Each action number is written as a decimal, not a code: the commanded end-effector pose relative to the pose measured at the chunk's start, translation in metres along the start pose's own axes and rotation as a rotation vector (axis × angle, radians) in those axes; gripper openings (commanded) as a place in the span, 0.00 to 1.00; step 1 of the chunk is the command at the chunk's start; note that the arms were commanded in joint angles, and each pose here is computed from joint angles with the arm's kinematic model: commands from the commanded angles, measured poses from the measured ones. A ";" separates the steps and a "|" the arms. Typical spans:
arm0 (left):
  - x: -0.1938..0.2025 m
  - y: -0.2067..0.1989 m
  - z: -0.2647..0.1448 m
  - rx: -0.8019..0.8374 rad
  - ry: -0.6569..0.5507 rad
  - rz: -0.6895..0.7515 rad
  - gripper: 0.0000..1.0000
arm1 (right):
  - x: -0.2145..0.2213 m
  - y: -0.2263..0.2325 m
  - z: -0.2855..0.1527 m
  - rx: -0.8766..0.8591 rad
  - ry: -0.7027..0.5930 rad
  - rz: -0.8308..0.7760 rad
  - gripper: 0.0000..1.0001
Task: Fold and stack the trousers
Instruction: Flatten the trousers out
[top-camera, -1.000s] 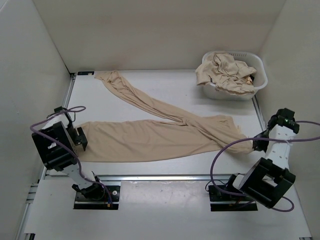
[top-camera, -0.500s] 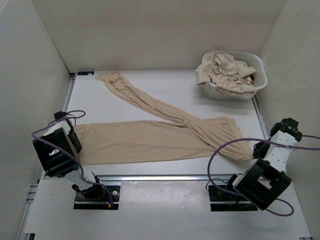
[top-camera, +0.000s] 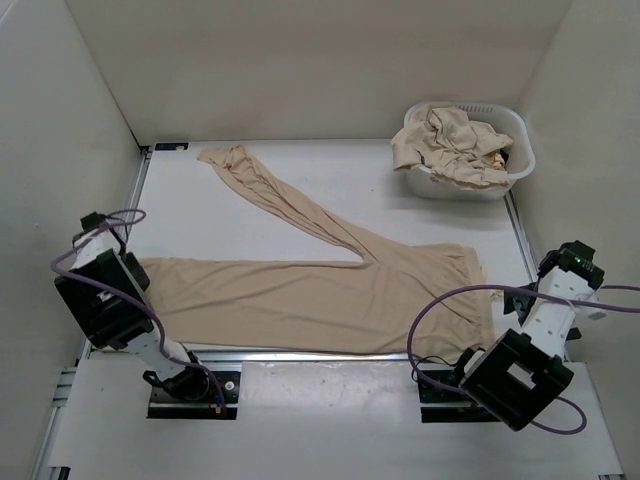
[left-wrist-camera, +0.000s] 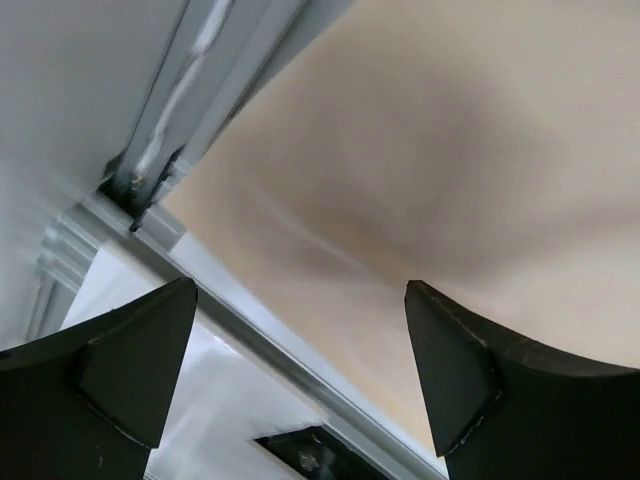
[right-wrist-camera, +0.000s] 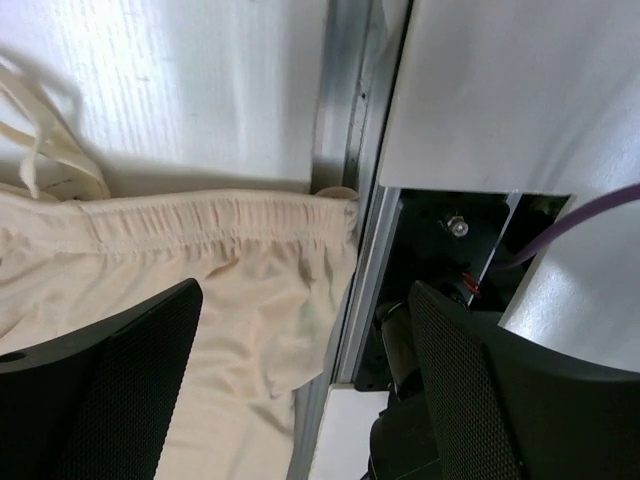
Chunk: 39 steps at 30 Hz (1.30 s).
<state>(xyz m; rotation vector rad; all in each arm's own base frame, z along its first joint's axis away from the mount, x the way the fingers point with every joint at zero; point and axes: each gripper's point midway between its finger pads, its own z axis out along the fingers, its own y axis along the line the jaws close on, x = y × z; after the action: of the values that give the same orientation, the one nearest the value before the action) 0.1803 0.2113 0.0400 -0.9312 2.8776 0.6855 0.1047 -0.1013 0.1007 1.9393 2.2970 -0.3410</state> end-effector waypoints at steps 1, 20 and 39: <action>-0.064 -0.033 -0.069 0.279 -0.171 -0.026 0.97 | -0.031 0.024 -0.017 -0.086 -0.116 -0.060 0.89; -0.239 -0.387 -0.209 0.686 -0.720 0.438 1.00 | 0.007 0.254 -0.001 -0.310 -0.083 -0.269 0.78; -0.173 -0.368 -0.088 0.471 -0.518 0.475 0.14 | 0.034 0.228 0.064 -0.050 -0.030 -0.194 0.02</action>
<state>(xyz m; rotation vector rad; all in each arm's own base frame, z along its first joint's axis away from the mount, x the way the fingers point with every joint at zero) 0.5973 -0.0256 0.0210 0.0336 2.4221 0.1195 0.3327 -0.0410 0.0142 1.6393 2.4733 -0.2195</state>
